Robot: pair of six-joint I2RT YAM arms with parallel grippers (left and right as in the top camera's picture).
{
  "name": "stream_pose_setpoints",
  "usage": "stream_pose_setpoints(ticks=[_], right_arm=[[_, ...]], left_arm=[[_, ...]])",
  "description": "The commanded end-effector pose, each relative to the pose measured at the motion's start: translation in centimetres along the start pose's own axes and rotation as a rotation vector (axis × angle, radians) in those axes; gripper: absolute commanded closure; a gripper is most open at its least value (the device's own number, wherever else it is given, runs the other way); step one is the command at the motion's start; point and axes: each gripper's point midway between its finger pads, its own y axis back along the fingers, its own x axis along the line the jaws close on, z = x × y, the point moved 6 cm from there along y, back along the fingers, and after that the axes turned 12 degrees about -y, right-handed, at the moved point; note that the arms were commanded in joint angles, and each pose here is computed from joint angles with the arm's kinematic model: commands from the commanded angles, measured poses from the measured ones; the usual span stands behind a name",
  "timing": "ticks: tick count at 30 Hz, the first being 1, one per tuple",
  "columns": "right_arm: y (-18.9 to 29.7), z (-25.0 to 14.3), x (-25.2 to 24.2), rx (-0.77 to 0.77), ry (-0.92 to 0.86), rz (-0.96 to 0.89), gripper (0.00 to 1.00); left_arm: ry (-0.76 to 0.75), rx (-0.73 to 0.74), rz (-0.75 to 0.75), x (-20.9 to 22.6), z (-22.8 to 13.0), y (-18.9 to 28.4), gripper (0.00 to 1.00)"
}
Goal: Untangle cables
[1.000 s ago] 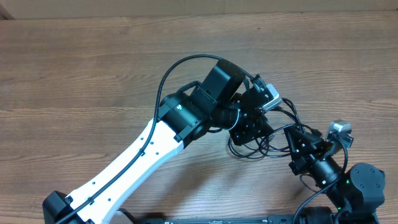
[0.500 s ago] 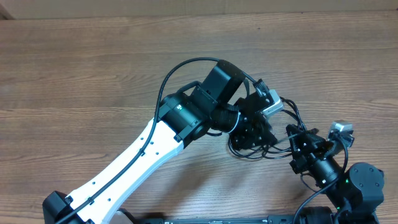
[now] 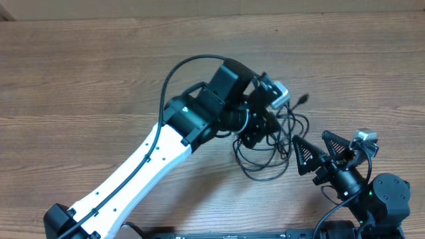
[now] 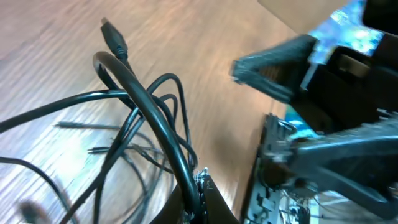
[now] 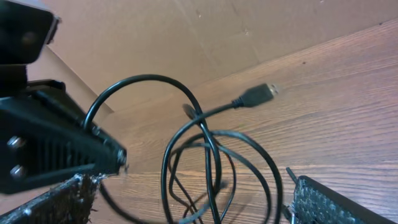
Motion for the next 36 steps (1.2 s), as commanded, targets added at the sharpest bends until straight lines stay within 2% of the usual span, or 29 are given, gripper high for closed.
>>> stream_pose_setpoints(ticks=[1, 7, 10, 13, 15, 18, 23, 36], right_arm=[[0.4, 0.5, 0.2, -0.028, 0.007, -0.006, 0.0], [0.4, 0.5, 0.3, -0.028, 0.007, -0.004, 0.01], [0.4, 0.4, 0.5, -0.021, 0.01, 0.015, 0.11], [0.4, 0.4, 1.1, -0.012, 0.019, 0.055, 0.16], [0.4, 0.5, 1.2, -0.012, 0.023, 0.065, 0.19], [0.4, 0.5, 1.2, -0.012, 0.022, 0.066, 0.28], [0.4, 0.5, 1.5, -0.008, 0.028, 0.09, 0.38], [0.4, 0.4, 1.6, -0.003, 0.029, 0.095, 0.42]], left_arm=[[0.055, -0.023, 0.048, 1.1, 0.6, 0.8, 0.96], [0.056, -0.021, 0.035, 0.6, 0.7, 0.6, 0.96], [0.048, -0.027, 0.032, 0.5, 0.8, 0.5, 0.96], [0.046, -0.049, 0.028, 0.5, 1.3, 0.5, 0.96], [0.028, -0.072, -0.026, -0.1, 1.7, 0.5, 0.96], [-0.006, -0.099, -0.09, -0.9, 2.2, 0.6, 0.96], [-0.022, -0.109, -0.094, -1.2, 2.5, 0.4, 0.96], [-0.088, -0.179, -0.127, -2.9, 4.2, -0.2, 0.96]])
